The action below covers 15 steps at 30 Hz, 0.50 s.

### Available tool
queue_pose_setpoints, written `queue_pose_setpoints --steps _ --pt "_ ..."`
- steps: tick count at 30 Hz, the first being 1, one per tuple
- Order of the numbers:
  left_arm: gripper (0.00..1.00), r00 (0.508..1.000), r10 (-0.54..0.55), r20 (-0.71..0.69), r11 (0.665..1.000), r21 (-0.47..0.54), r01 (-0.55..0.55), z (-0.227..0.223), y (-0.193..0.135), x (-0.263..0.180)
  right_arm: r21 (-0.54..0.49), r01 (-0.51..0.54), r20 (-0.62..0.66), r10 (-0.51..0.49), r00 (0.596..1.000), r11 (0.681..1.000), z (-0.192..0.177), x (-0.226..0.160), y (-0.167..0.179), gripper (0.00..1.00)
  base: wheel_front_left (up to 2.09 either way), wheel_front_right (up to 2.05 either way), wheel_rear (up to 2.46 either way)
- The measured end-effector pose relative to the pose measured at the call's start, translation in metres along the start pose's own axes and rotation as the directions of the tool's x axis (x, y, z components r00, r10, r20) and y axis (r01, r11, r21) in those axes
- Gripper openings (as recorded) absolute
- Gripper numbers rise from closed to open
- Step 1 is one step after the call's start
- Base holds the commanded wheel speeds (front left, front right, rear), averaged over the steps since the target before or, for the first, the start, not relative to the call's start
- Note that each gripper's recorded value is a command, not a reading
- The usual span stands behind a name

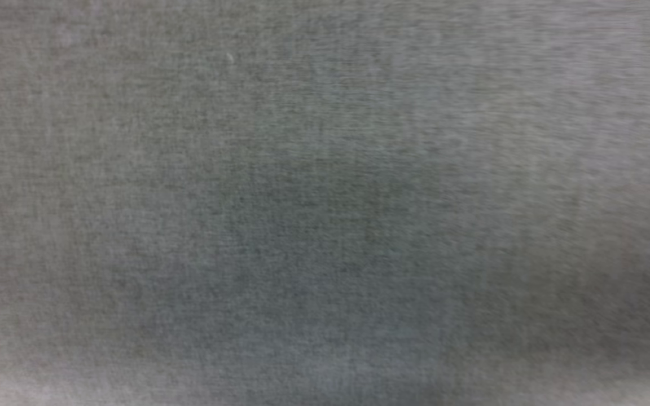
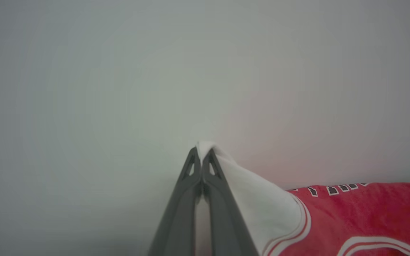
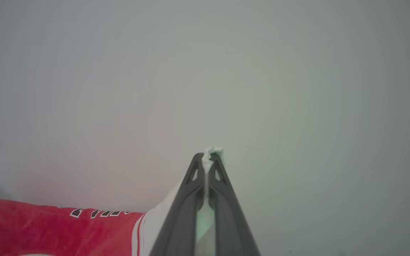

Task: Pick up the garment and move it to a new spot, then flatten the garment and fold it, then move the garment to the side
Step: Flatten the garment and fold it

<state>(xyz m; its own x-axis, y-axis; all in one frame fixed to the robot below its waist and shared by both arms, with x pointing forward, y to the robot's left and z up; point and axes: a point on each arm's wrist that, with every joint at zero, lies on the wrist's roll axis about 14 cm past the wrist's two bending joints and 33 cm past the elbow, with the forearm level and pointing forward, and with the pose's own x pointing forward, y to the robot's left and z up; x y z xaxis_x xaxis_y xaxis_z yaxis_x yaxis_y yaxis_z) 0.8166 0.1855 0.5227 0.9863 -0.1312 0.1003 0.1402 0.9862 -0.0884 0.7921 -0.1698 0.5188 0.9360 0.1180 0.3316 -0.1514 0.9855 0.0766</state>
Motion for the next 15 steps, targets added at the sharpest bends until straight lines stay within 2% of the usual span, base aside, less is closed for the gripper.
queue_pose_setpoints --steps 3,6,11,15 --pt "0.0 0.997 0.024 -0.075 1.0 0.014 -0.023 -0.032 0.013 -0.008 0.045 -0.003 -0.038 0.005 0.999 0.999 -0.026 -0.004 0.006 0.0 0.0 0.0 0.0" --pt "0.0 0.987 0.047 -0.154 0.999 0.013 -0.045 -0.051 0.022 -0.019 0.053 -0.016 -0.061 0.019 0.998 0.998 -0.033 -0.007 0.011 0.0 0.0 0.0 0.0" --pt "0.0 0.966 0.071 -0.248 0.997 0.026 -0.067 -0.053 0.031 -0.038 0.049 -0.017 -0.104 0.022 0.994 0.999 -0.026 -0.012 0.007 0.0 0.0 0.0 0.0" --pt "0.0 0.939 0.076 -0.335 0.997 0.042 -0.065 -0.04 0.03 -0.062 0.029 -0.027 -0.237 0.034 0.971 0.999 -0.015 -0.023 0.004 0.0 0.0 0.0 0.0"
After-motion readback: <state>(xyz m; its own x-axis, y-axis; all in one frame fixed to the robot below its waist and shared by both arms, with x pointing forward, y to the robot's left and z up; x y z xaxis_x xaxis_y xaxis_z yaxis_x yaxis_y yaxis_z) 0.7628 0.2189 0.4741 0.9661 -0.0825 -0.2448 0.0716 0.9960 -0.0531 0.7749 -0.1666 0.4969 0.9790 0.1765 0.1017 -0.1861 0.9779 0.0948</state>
